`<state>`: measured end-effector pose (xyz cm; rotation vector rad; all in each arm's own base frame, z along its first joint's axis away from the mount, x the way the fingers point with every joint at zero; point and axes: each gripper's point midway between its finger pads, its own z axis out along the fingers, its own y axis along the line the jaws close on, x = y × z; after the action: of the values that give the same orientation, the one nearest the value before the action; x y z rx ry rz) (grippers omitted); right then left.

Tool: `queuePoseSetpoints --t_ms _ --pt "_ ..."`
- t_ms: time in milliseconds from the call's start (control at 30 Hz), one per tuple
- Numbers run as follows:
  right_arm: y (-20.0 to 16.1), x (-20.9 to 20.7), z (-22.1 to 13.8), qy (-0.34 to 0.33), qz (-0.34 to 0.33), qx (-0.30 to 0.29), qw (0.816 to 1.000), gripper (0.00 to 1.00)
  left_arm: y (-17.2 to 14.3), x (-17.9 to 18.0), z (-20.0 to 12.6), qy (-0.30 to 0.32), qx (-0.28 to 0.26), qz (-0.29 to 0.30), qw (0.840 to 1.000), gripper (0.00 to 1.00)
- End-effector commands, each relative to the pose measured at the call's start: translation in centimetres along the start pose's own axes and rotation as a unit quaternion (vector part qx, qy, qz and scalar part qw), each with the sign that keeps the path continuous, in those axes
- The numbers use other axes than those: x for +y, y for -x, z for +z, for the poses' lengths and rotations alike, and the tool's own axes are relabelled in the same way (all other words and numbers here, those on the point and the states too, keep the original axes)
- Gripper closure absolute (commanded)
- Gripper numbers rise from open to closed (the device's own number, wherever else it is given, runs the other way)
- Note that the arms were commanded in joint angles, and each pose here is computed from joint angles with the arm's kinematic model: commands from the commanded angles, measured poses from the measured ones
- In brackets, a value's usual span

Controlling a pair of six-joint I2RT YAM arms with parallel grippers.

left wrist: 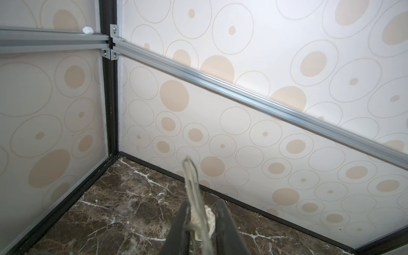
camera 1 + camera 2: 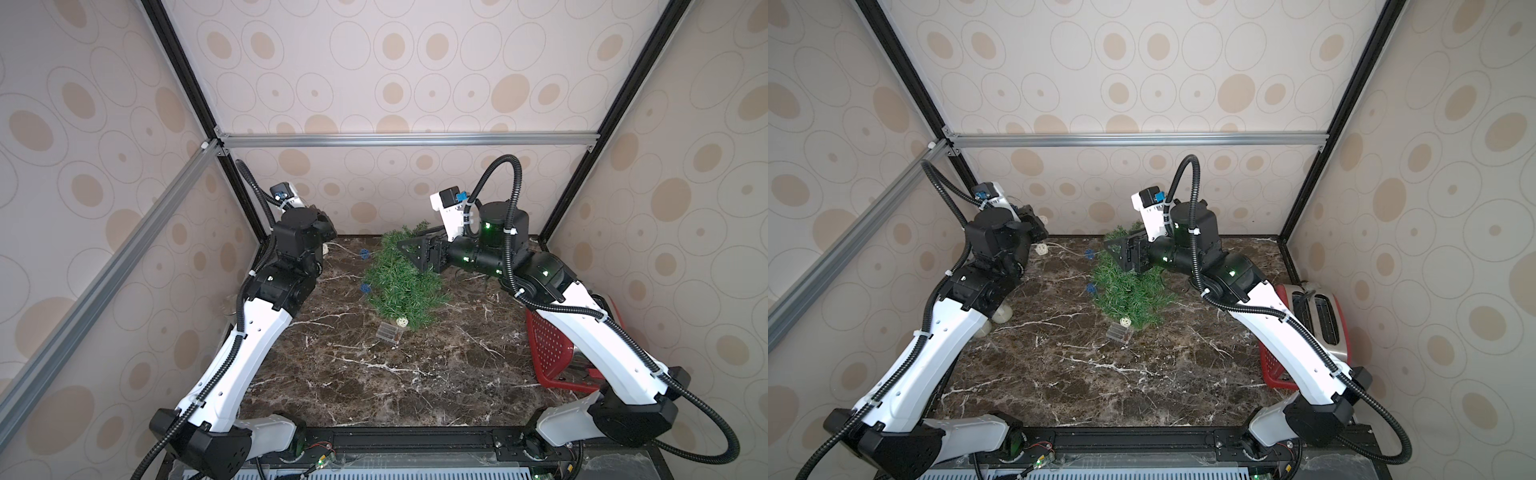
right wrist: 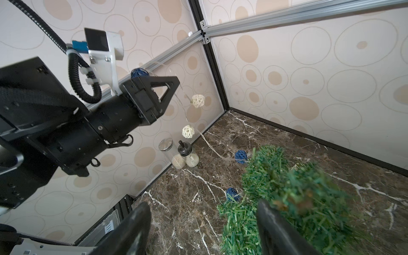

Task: Remove string lights from the small christmas tree
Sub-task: Remove the light string from the Christmas tree.

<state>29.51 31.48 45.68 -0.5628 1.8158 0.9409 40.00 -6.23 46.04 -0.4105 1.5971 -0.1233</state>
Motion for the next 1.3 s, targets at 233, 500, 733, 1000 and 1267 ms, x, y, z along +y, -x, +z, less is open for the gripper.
queuePoseSetpoints --t_ms 233,500,733,1000,1267 --pt "2.6 0.0 -3.5 0.018 -0.009 -0.048 0.999 0.23 4.1 -2.7 4.2 0.006 -0.032 0.018 0.999 1.00" --pt "3.3 -3.5 -3.3 0.005 0.026 -0.057 0.998 0.22 5.9 -3.6 7.4 0.005 -0.039 0.020 0.999 1.00" --pt "3.7 -6.4 -3.1 -0.011 0.047 -0.066 0.997 0.22 6.6 -4.9 9.3 -0.004 -0.044 0.023 0.999 1.00" --pt "4.2 -11.7 -0.5 0.015 0.089 -0.063 0.994 0.22 4.2 -9.7 12.4 -0.101 -0.003 0.006 0.995 1.00" --pt "2.7 -15.4 5.0 0.065 0.090 -0.017 0.994 0.17 1.2 -15.1 14.6 -0.226 0.033 -0.040 0.973 1.00"
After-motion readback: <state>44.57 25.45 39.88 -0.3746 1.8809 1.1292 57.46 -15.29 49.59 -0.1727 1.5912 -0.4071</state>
